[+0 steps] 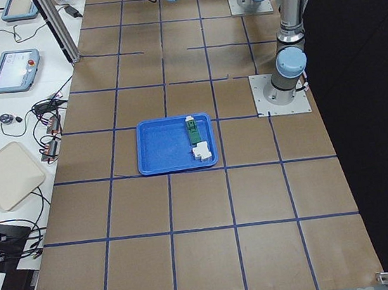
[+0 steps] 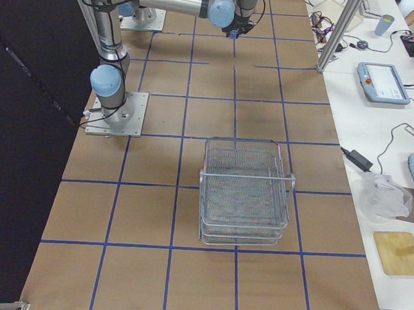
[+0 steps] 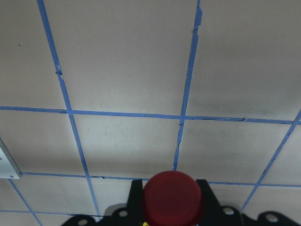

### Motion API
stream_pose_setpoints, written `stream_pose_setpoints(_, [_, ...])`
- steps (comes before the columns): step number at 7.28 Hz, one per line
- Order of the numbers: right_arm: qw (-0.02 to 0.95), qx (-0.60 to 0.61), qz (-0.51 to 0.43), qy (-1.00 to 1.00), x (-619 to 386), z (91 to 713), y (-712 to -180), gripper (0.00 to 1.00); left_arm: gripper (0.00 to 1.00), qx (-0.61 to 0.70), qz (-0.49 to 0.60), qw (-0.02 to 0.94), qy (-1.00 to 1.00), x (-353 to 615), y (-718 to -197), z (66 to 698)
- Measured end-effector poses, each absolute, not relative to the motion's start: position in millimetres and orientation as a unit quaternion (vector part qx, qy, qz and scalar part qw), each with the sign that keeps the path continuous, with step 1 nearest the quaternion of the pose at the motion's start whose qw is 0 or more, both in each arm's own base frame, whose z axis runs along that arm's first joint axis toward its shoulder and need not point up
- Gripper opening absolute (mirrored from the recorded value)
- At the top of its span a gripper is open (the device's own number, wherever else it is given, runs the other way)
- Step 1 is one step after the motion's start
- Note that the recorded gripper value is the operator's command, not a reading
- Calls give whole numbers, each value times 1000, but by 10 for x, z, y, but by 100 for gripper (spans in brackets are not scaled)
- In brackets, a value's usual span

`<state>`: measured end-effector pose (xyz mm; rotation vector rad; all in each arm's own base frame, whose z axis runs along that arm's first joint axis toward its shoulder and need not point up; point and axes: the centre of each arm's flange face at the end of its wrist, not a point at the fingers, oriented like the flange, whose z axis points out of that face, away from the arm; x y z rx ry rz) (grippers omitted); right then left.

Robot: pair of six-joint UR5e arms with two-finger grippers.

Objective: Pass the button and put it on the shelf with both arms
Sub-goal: 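Open the left gripper and pull it back while the right gripper holds the button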

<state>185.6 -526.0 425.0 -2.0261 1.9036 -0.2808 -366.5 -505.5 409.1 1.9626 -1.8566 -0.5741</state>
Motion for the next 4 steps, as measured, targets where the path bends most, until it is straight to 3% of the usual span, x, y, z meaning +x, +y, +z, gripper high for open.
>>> stream_pose_setpoints(1, [172,-714,-99,671,1856,4251,-5259,0,99,697,-208,189,-660,-3671,-5056,4086])
stream_pose_setpoints(4, [172,-714,-100,671,1858,4261,-5259,0,100,693,-211,195,-661,-3684,-5042,4115])
